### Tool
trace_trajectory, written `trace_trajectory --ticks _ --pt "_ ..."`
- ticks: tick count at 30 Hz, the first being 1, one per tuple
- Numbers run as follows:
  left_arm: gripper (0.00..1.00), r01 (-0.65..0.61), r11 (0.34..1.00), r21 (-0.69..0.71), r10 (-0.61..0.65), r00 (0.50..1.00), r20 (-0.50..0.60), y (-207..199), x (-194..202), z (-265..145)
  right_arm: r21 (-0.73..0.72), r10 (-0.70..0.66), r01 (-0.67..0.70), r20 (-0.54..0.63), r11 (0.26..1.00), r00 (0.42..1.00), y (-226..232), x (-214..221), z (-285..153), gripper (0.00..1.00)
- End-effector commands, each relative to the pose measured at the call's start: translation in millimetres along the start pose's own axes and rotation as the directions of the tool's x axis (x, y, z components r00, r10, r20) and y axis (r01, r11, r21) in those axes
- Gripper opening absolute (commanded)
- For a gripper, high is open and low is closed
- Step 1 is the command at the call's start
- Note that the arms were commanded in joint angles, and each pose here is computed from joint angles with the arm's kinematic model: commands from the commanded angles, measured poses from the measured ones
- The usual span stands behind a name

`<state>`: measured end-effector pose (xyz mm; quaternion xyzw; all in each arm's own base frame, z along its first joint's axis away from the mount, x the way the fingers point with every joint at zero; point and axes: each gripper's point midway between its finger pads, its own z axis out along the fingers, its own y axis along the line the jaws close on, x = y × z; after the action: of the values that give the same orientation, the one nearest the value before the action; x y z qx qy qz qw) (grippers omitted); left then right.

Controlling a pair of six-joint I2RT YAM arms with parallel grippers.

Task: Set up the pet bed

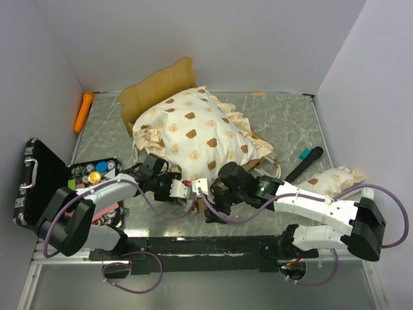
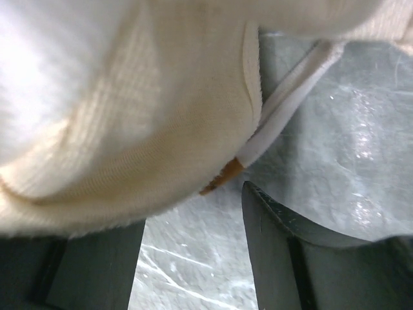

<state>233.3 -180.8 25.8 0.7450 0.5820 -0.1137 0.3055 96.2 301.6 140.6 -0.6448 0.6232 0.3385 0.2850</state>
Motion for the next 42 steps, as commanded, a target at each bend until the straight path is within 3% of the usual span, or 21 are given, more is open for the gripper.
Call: trace_trajectory --ticks 1,3,9,16,22,29,34,38,42 --pt "0.64 -0.051 0.999 0.002 0.051 0.998 -0.019 4 8 13 -0.023 -0.018 0.018 0.007 1.000 1.000 2 0 -4 0.72" --pt "0.56 -0.036 0.999 -0.011 0.036 0.999 -0.031 6 12 16 -0.026 -0.013 0.013 0.006 1.000 1.000 1 1 -3 0.72" --pt "0.01 -0.010 0.998 -0.057 0.007 0.999 -0.051 0 18 10 -0.032 -0.006 0.006 0.006 0.999 1.000 0 2 -3 0.72" --pt "0.01 0.165 0.973 -0.164 -0.165 0.986 0.017 1 9 -13 -0.042 0.001 0.000 0.020 0.999 1.000 0 -2 1 0.72" --pt "0.01 0.341 0.917 -0.206 -0.321 0.939 0.126 8 8 -36 -0.081 0.022 -0.020 0.024 0.997 0.999 0 -3 13 0.71" --pt "0.01 0.385 0.899 -0.207 -0.357 0.920 0.161 0 6 -51 -0.091 0.023 -0.020 0.041 0.996 0.999 -4 -15 19 0.70" --pt "0.01 0.468 0.866 -0.178 -0.432 0.878 0.204 4 -9 -72 -0.088 -0.111 0.113 0.023 0.990 0.993 7 -27 38 0.68" --pt "0.01 0.505 0.848 -0.158 -0.465 0.854 0.232 12 -22 -86 -0.161 -0.200 0.177 -0.136 0.971 0.970 8 -18 61 0.68" --pt "0.01 0.540 0.830 -0.142 -0.499 0.831 0.245 18 -25 -93 -0.158 -0.288 0.248 -0.338 0.956 0.896 -10 6 81 0.68"
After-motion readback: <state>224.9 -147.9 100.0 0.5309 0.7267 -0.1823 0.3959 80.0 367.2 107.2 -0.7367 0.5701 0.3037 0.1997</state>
